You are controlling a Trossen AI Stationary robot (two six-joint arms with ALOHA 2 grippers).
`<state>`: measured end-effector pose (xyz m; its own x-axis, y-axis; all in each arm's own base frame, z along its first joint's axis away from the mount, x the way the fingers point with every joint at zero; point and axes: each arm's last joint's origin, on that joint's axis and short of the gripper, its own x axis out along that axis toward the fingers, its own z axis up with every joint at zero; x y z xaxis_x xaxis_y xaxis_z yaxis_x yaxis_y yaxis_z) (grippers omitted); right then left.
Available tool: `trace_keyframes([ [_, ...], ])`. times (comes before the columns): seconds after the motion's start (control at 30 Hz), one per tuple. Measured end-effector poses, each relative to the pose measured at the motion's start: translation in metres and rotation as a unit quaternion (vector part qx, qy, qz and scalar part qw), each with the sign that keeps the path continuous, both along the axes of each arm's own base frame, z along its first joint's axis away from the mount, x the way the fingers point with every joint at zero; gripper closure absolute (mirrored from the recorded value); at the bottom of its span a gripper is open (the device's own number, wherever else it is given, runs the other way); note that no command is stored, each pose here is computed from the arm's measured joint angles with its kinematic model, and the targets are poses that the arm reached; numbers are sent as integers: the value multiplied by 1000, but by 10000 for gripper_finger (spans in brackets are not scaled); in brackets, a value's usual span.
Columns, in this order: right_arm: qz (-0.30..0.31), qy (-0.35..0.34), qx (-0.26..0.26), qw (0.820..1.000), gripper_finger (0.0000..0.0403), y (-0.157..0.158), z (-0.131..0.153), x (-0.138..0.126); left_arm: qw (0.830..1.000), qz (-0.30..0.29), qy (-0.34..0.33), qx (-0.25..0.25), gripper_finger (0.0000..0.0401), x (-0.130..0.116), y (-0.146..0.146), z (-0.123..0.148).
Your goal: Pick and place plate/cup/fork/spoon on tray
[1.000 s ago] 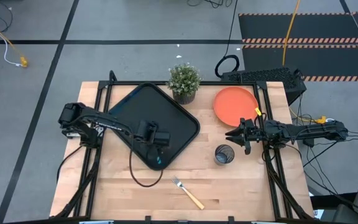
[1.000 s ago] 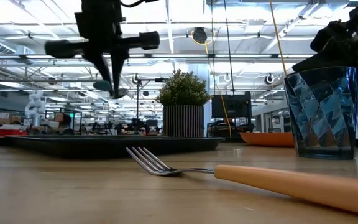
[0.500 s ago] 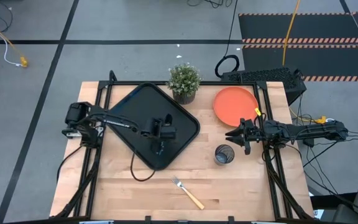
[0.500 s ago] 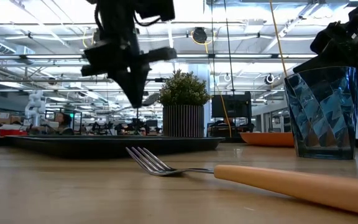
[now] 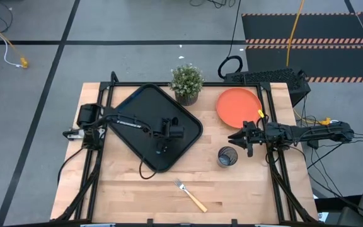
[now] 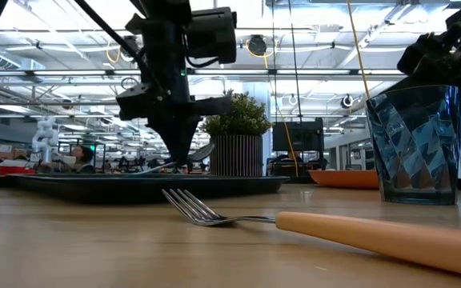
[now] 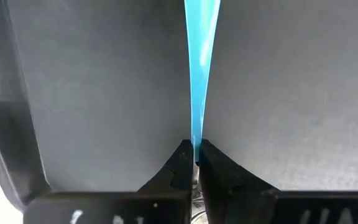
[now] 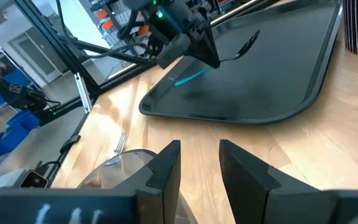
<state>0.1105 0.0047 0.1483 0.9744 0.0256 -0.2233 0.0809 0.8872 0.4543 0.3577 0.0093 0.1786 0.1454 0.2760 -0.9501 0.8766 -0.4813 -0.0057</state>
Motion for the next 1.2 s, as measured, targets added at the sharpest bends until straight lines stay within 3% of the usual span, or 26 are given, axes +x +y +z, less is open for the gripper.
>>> trace_keyframes([
  [0.17,0,3,0,1000,298,0,-1,0,1000,-4,22,-9,394,0,3,-7],
  [0.37,0,3,0,1000,298,0,-1,0,998,14,13,-67,340,0,-1,-7],
  [0.67,1,3,-3,1000,298,0,-1,0,996,51,3,-79,304,0,-4,-7],
  [0.77,2,3,-7,1000,298,0,-1,0,992,91,-6,-84,304,0,-4,-7],
  [0.83,2,2,-10,1000,298,0,-1,0,983,159,-21,-91,304,0,-5,-7],
  [0.93,2,2,-10,1000,298,0,0,0,955,278,-62,-81,304,2,-8,-4],
  [1.0,2,2,-10,1000,298,0,0,0,924,361,-105,-67,304,5,-12,1],
  [1.1,2,2,-8,1000,298,0,0,0,853,487,-177,-61,304,10,-16,9],
  [1.2,1,1,-3,1000,298,0,0,0,760,599,-240,-81,304,16,-20,20],
])
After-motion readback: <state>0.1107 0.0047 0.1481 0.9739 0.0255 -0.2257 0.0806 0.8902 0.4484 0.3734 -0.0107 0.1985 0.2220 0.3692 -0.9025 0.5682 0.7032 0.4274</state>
